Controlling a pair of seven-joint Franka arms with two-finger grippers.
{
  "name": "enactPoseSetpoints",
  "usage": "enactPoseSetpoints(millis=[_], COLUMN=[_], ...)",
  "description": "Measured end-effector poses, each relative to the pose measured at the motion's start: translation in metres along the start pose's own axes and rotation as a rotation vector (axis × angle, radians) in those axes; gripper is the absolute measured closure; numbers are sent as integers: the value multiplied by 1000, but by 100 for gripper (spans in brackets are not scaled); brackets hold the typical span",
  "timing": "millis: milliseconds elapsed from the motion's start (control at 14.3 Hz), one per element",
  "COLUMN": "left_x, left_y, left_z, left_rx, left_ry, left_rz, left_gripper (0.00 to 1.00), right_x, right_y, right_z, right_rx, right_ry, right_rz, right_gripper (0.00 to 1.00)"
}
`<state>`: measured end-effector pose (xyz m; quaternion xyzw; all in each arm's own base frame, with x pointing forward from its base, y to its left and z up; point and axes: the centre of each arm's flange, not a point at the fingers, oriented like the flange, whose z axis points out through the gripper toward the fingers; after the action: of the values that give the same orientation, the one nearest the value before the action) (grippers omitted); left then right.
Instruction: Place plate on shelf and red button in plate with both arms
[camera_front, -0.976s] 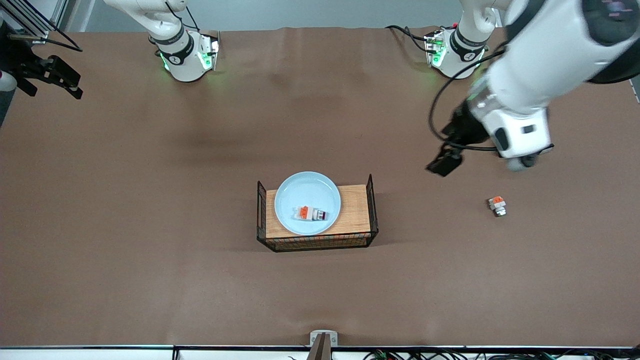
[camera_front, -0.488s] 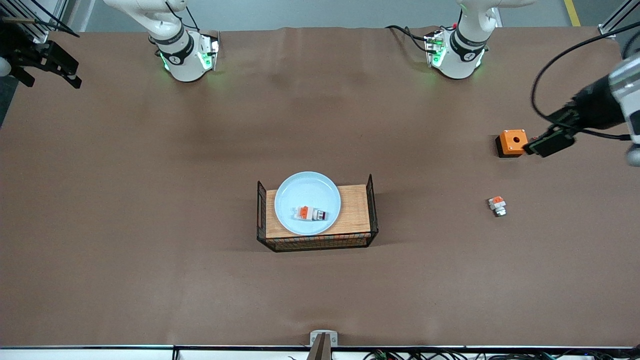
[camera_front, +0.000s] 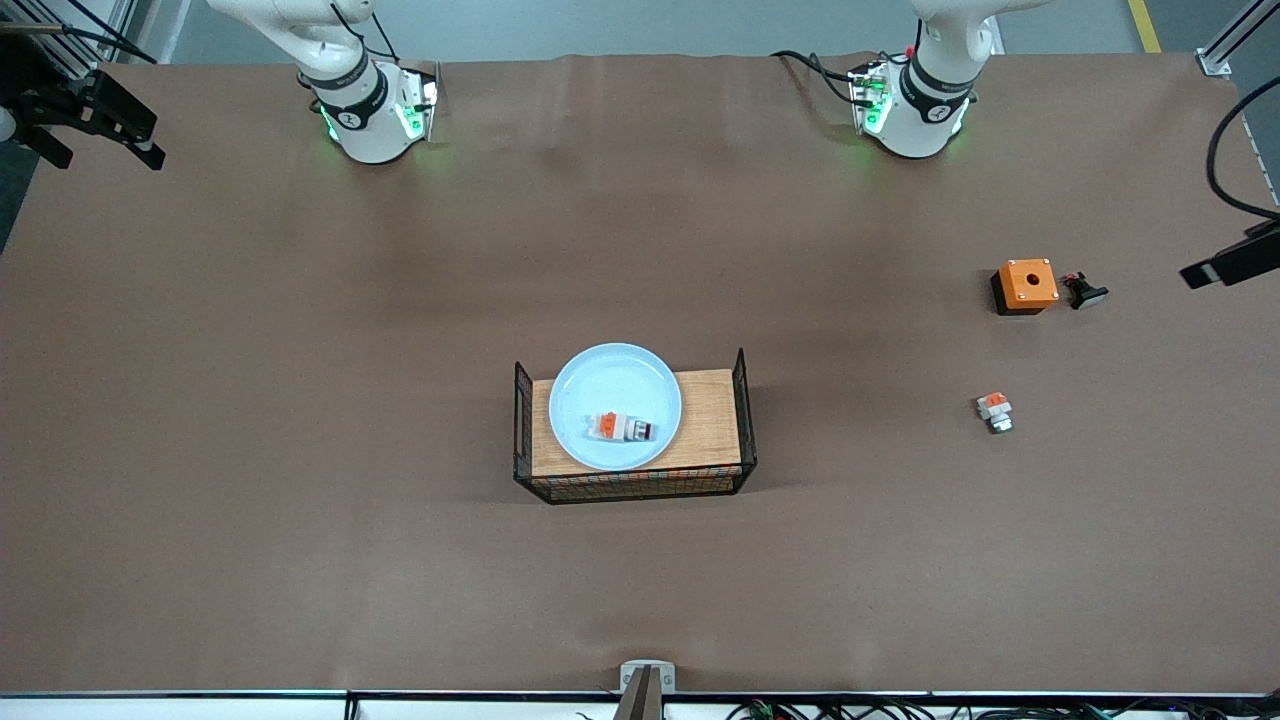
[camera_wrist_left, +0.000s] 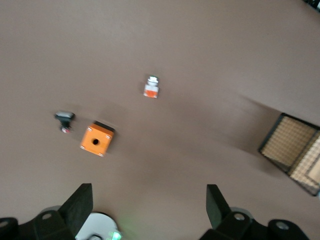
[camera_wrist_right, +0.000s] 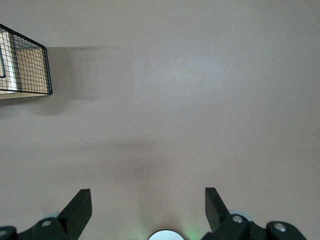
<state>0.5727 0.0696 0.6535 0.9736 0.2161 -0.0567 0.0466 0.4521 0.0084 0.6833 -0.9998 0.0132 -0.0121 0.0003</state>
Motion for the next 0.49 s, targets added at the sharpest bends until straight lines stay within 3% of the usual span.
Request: enactPoseSetpoints(millis=[488], left_x=[6], left_y=[-11], left_z=[4], left_rx=[39], left_ry=[13], left_rz=[104], left_gripper=[0], right_x=[3], right_y=[2], right_z=[5], right_rx=[1], right_ry=[-11], right_rz=[4], right_gripper=[0])
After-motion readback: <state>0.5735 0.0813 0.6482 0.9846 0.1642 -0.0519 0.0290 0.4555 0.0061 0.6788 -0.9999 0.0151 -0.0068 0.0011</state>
